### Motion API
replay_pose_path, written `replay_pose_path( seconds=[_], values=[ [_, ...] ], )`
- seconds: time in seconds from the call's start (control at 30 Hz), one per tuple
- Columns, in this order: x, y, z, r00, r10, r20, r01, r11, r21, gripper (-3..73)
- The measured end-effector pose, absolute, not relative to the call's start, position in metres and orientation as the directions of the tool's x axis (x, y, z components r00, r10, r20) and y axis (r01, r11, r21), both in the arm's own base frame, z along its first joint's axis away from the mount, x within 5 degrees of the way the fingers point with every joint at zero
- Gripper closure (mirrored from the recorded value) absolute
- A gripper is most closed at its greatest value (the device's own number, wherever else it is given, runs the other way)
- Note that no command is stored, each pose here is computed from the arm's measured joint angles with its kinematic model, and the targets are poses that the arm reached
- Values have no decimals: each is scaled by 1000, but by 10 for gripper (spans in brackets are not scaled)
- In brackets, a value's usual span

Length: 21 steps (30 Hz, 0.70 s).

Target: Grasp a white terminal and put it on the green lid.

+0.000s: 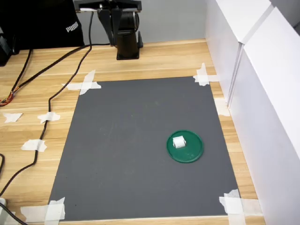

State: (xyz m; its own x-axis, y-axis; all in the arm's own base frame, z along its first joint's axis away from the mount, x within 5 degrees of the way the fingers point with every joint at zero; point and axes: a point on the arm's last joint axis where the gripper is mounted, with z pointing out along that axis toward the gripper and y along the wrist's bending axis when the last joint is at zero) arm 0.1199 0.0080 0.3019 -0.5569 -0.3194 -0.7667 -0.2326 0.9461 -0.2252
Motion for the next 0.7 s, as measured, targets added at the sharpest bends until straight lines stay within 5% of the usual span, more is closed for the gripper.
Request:
replay_pose_path(
  seconds=[0.33, 0.7],
  values=[
    [83, 5, 261, -541, -317, -779, -227, 947, -228, 711],
    [54, 4, 227, -367, -300, -880, -177, 952, -251, 711]
  ],
)
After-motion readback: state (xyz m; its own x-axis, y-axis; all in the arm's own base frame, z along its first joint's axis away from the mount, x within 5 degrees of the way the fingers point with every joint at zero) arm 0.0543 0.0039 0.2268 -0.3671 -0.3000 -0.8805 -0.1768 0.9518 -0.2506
